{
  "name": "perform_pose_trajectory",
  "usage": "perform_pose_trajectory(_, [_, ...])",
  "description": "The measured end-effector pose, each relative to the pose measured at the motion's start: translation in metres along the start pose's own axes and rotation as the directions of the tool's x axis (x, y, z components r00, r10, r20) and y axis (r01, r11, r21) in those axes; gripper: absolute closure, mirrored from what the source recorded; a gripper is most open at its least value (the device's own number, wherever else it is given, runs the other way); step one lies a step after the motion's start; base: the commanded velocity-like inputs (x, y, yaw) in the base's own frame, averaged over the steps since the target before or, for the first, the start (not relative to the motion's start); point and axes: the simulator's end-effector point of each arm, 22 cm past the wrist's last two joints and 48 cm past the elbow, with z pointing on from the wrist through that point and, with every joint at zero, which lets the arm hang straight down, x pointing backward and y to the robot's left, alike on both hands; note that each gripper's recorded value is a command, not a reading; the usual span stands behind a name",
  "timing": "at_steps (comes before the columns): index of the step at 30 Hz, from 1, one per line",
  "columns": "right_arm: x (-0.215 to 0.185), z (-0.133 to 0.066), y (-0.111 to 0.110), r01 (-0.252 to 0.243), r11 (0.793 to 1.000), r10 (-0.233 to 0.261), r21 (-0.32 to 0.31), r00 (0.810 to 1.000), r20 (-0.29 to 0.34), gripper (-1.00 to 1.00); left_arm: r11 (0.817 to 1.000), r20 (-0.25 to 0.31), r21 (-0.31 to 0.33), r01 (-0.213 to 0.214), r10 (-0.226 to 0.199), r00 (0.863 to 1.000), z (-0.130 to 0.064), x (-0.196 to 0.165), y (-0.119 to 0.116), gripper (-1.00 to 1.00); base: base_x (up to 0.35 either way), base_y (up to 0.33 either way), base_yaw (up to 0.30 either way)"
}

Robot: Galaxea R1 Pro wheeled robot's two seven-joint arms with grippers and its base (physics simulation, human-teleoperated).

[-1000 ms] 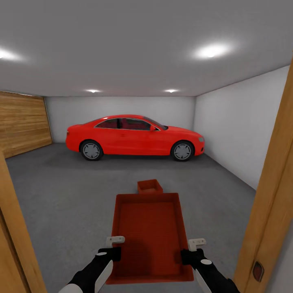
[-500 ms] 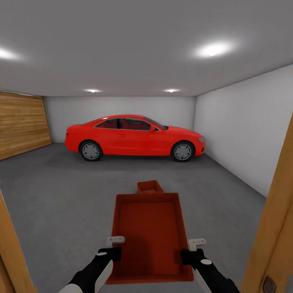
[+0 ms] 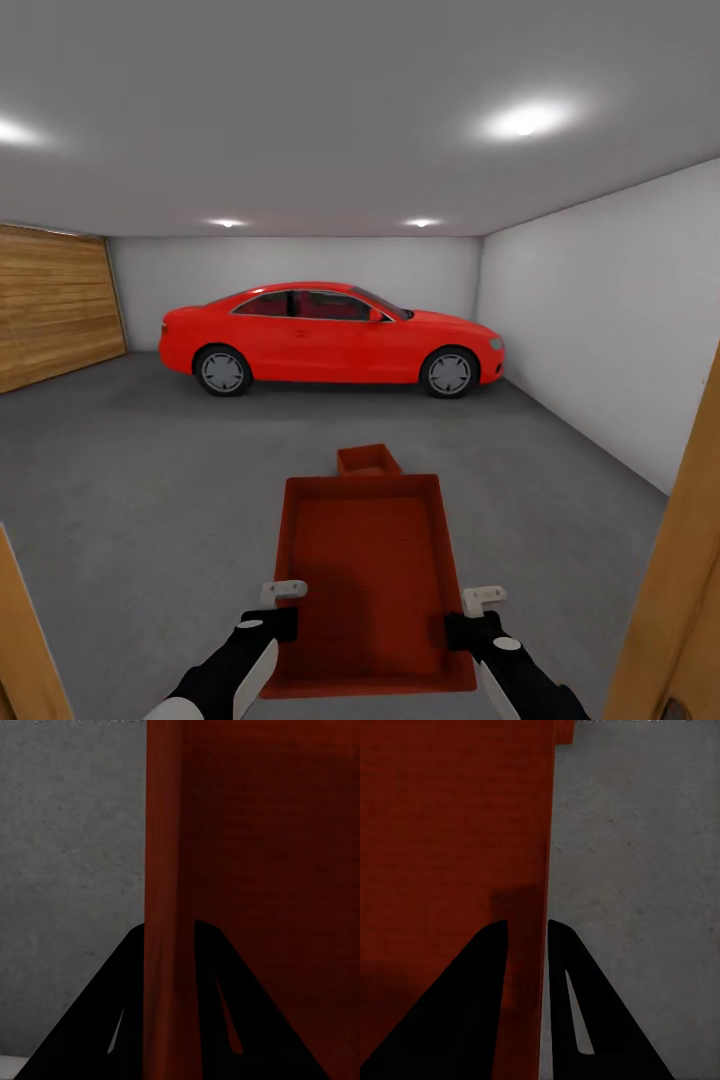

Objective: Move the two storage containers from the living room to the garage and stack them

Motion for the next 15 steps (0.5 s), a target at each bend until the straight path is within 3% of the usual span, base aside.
perform_pose_trajectory(12, [0.0, 0.0005, 0.0004, -0.001, 1.0, 0.001, 0.0, 1.0, 0.0, 1.0, 1.0, 0.0, 0.0, 0.0, 0.0, 1.0, 0.0005, -0.0004, 0.0003, 1.0, 0.035, 0.0, 0.0])
perform_pose_trajectory(15, [0.0, 0.0001, 0.0002, 0.0, 1.0, 0.0, 0.0, 1.0, 0.0, 1.0, 1.0, 0.0, 0.0, 0.0, 0.0, 1.0, 0.0001, -0.0002, 0.0001, 1.0, 0.169, 0.0, 0.0])
